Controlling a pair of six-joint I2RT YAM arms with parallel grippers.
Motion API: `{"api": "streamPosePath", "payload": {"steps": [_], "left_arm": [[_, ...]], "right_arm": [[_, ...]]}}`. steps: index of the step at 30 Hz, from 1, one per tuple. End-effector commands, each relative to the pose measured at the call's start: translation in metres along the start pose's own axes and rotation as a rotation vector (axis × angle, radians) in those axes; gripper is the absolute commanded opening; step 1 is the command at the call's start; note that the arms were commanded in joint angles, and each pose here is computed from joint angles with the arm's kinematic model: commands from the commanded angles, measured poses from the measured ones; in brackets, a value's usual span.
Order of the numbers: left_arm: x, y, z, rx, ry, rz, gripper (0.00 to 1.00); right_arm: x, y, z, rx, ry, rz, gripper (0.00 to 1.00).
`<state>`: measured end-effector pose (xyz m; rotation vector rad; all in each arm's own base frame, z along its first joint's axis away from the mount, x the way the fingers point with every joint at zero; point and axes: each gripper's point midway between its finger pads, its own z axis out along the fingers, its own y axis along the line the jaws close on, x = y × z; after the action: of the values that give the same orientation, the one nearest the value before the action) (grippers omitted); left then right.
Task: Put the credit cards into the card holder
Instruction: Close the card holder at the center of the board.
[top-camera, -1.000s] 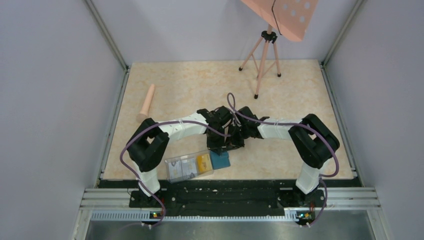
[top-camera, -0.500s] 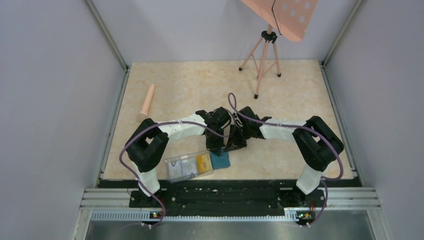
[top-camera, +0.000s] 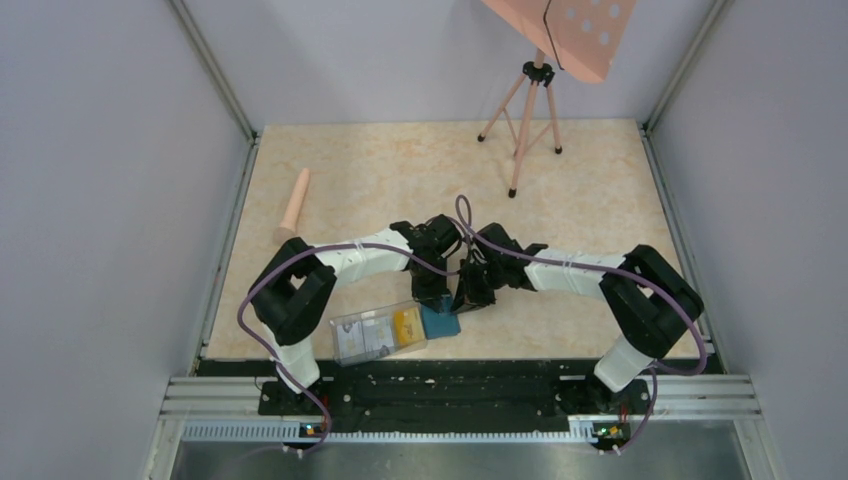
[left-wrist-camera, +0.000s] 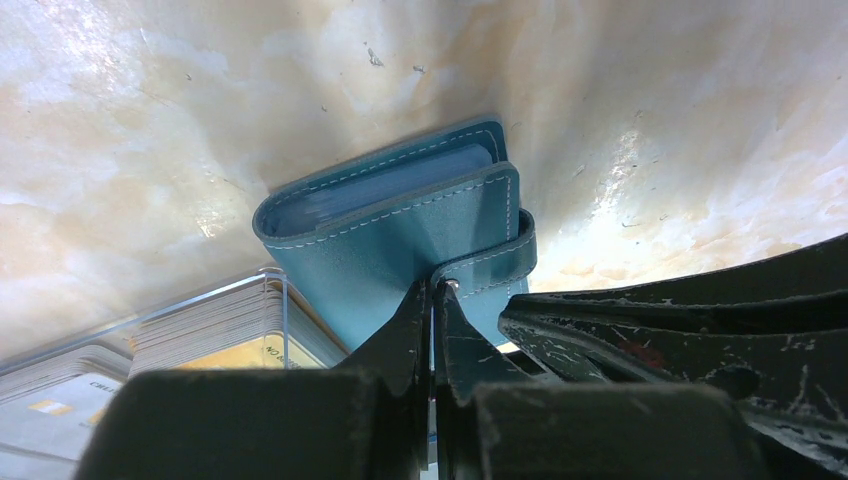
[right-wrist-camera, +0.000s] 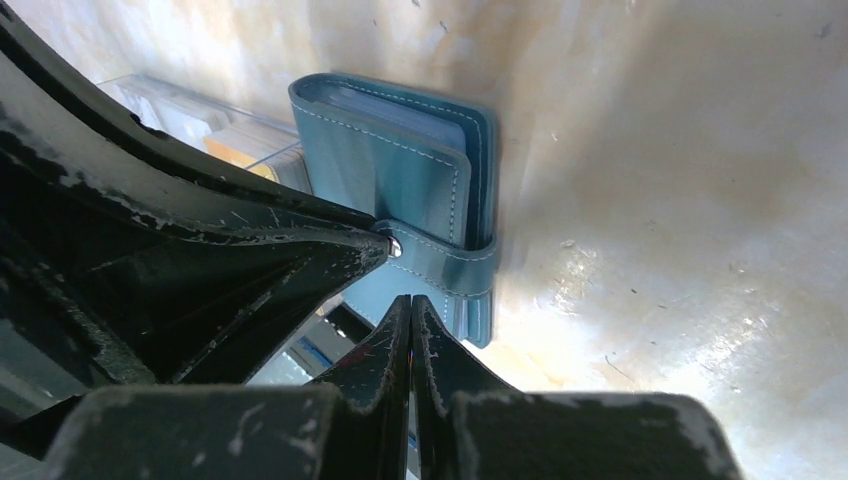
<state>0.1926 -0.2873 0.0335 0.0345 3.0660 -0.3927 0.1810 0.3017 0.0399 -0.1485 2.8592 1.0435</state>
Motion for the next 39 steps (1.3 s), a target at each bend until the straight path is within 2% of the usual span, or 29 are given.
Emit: {"api": "streamPosePath", "payload": {"steps": [1,12,20,27,30,32,39], "left_arm": [[0.017,0.02,0.014,-0.085,0.04,0.02,0.0],[0.027,0.023,0.026,-0.131,0.054,0.036,0.0],[0.04,0.028,0.04,-0.176,0.058,0.034,0.0],[0.064,0.028,0.063,-0.264,0.083,0.06,0.0],[0.069,0.026,0.064,-0.273,0.09,0.068,0.0],[0.061,0.026,0.06,-0.282,0.05,0.076,0.0],[0.043,0.013,0.032,-0.263,-0.031,0.092,0.0]], "right_arm": [[-0.008,0.013,0.005,-0.035,-0.035,-0.022,0.0],[-0.003,0.003,0.021,0.029,-0.007,-0.005,0.0],[0.017,-0.023,0.032,0.202,0.042,0.038,0.0],[0.023,-0.049,0.021,0.351,0.015,0.073,0.0],[0.018,-0.037,0.021,0.294,0.0,0.035,0.0],[0.011,-0.02,0.016,0.224,-0.032,0.003,0.0],[-0.016,0.026,-0.019,0.075,-0.202,-0.049,0.0]]}}
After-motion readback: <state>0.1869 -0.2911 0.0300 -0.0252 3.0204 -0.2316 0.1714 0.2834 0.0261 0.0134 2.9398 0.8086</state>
